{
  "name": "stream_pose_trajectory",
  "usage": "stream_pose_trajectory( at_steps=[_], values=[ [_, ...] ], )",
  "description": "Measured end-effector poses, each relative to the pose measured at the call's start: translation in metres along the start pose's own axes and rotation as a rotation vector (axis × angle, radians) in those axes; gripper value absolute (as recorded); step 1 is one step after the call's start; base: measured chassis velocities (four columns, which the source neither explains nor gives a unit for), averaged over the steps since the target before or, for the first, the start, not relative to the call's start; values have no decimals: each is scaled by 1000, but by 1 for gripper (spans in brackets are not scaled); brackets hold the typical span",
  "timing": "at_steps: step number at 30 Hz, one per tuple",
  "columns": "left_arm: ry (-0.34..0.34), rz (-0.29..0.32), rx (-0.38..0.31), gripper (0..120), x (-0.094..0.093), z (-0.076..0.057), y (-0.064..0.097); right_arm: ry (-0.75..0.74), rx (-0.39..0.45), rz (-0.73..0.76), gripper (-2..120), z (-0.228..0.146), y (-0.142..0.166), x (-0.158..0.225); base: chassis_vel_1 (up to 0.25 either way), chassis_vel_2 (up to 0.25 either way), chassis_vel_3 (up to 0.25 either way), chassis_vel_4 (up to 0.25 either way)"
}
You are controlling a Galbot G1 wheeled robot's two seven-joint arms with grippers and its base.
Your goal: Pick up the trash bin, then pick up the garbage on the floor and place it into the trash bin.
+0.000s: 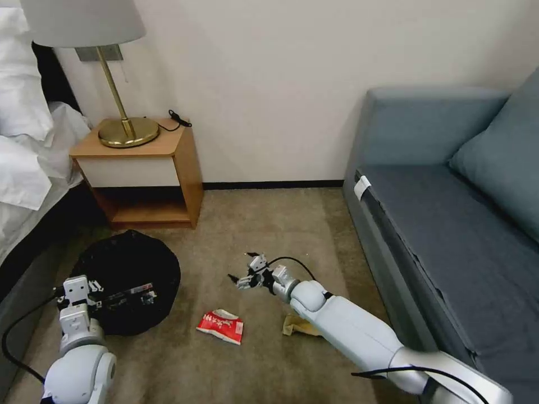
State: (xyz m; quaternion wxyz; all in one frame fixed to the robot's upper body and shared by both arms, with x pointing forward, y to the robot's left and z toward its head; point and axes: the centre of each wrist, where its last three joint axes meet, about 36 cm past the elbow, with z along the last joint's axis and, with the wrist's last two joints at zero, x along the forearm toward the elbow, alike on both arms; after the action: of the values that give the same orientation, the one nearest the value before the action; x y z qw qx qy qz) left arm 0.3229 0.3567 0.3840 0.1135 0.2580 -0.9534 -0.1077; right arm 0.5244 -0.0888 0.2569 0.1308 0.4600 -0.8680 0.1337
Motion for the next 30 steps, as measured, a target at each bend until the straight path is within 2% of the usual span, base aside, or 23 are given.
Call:
stream_pose_trajectory(
  at_steps=[4,6,12,20,26,30],
  values=[
    [-2,1,-5,4,0,0,0,40,30,-107,100,-2,4,-5,-3,8,13,-8],
    [4,-12,10,4,-2,1,0,132,78,-287,100,-7,9,-16,0,0,0,0],
    [12,-13,19,4,-1,4,-2,246,157,-430,100,-8,3,-32,0,0,0,0],
    [20,-23,15,4,-1,11,2,345,213,-468,100,14,-10,-42,0,0,0,0],
    [34,-27,11,4,-3,20,1,380,256,-491,99,34,4,-57,0,0,0,0],
    [29,-25,13,4,-5,19,1,385,279,-501,86,34,8,-70,0,0,0,0]
  ],
)
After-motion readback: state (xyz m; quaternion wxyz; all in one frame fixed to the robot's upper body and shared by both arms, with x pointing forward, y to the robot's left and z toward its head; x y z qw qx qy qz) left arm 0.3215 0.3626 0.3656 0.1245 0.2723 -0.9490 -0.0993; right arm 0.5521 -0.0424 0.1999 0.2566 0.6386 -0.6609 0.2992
